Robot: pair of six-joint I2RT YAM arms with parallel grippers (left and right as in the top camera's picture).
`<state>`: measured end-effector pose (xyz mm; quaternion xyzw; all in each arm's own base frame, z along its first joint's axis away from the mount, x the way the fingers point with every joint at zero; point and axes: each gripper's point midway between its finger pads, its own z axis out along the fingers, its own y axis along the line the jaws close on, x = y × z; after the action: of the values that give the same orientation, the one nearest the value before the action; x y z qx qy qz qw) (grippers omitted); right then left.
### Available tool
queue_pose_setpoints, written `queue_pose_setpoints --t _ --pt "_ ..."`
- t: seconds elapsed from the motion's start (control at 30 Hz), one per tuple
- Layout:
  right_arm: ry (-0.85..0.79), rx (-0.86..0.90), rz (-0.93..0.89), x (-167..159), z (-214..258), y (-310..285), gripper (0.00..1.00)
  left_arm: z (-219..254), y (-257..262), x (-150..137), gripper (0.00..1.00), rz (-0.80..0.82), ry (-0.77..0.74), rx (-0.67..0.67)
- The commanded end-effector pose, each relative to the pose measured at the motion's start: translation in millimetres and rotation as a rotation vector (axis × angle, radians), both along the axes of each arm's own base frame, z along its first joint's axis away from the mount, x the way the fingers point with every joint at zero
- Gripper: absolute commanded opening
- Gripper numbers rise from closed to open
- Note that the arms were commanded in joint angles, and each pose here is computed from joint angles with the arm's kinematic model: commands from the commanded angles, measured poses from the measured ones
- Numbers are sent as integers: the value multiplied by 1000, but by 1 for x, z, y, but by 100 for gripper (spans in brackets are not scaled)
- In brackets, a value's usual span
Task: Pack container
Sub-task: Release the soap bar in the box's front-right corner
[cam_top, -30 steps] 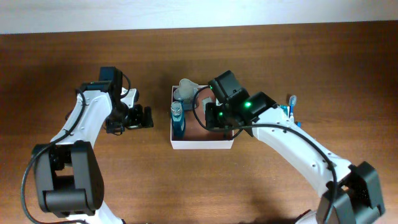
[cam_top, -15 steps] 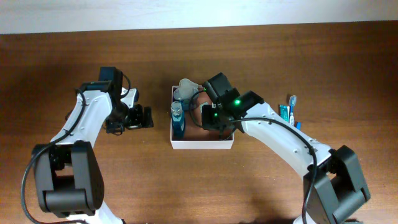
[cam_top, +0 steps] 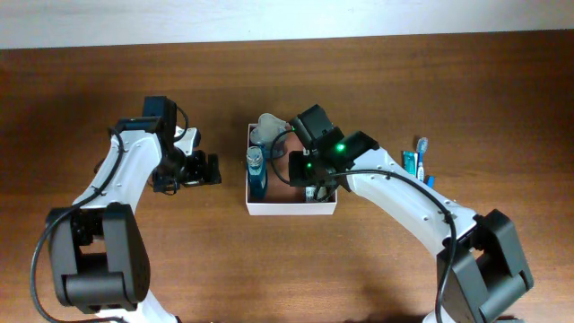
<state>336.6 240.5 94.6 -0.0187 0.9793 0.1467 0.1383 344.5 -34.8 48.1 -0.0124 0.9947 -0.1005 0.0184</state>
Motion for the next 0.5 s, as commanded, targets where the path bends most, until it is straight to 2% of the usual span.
queue_pose_setpoints --t 0.0,0.27,0.47 --pt "-110 52 56 5 49 9 48 0 1 -1 99 7 1 0" --pt "-199 -33 -34 1 99 -39 49 0 1 -1 99 7 1 0" --pt "-130 -112 -167 -14 108 -110 50 0 1 -1 99 7 1 0"
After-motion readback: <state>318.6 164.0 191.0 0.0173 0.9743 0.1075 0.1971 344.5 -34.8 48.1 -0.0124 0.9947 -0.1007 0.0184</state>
